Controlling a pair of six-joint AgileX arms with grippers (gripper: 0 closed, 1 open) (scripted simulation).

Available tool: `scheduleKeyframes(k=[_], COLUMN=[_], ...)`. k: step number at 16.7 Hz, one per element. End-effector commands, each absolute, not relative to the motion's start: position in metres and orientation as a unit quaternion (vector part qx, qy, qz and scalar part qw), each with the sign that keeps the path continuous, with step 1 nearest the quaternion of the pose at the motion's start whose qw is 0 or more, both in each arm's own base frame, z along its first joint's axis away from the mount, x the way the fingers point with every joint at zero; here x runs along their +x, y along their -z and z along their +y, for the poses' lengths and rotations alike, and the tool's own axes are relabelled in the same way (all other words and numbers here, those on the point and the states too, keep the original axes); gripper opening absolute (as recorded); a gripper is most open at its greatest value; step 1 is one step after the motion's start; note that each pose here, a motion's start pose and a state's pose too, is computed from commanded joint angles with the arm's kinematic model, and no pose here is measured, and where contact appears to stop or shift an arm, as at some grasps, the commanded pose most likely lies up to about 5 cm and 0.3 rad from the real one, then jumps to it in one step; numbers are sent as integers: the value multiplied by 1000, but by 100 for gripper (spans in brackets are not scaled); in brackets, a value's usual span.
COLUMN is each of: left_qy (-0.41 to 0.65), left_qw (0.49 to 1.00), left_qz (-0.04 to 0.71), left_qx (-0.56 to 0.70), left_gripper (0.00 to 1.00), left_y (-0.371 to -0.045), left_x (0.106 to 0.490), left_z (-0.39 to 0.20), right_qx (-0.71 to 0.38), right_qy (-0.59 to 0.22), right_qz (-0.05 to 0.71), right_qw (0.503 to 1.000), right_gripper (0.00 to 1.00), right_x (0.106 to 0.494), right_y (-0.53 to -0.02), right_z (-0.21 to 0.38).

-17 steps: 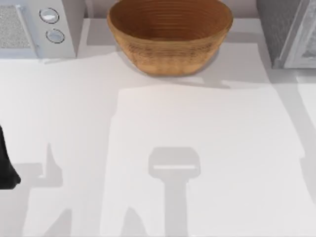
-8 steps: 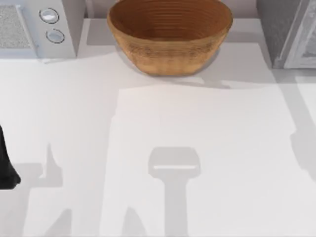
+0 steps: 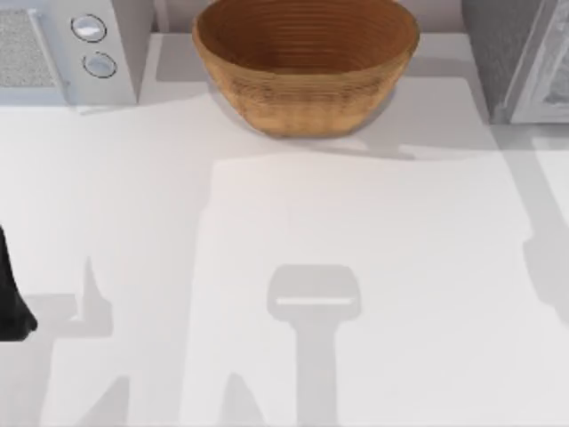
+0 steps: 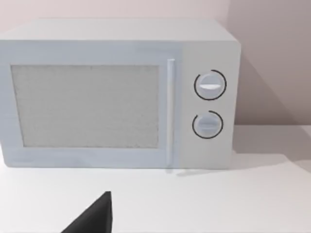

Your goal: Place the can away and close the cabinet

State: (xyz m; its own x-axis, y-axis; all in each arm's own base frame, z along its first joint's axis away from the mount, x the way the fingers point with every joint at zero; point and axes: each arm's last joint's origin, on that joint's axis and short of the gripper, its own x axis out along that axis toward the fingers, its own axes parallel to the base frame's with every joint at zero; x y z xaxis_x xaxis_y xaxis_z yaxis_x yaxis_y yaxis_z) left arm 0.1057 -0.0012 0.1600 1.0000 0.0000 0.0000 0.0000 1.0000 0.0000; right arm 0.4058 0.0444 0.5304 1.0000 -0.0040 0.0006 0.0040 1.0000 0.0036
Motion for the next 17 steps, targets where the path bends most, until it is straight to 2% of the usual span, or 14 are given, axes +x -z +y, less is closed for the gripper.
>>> scheduleKeyframes(k=[10, 17], left_qy=[0, 0], left_qw=[1000, 1000], left_qz=[0, 0], left_qx=[0, 0], left_gripper=[100, 100], left_y=[-160, -160], left_x=[106, 106], left_z=[-1, -1], right_qx=[2, 2], right_qy=[2, 2], right_qz=[0, 0], right_qw=[1000, 1000], right_gripper=[98, 100], right_x=[406, 406], right_y=[-530, -530], right_z=[44, 44])
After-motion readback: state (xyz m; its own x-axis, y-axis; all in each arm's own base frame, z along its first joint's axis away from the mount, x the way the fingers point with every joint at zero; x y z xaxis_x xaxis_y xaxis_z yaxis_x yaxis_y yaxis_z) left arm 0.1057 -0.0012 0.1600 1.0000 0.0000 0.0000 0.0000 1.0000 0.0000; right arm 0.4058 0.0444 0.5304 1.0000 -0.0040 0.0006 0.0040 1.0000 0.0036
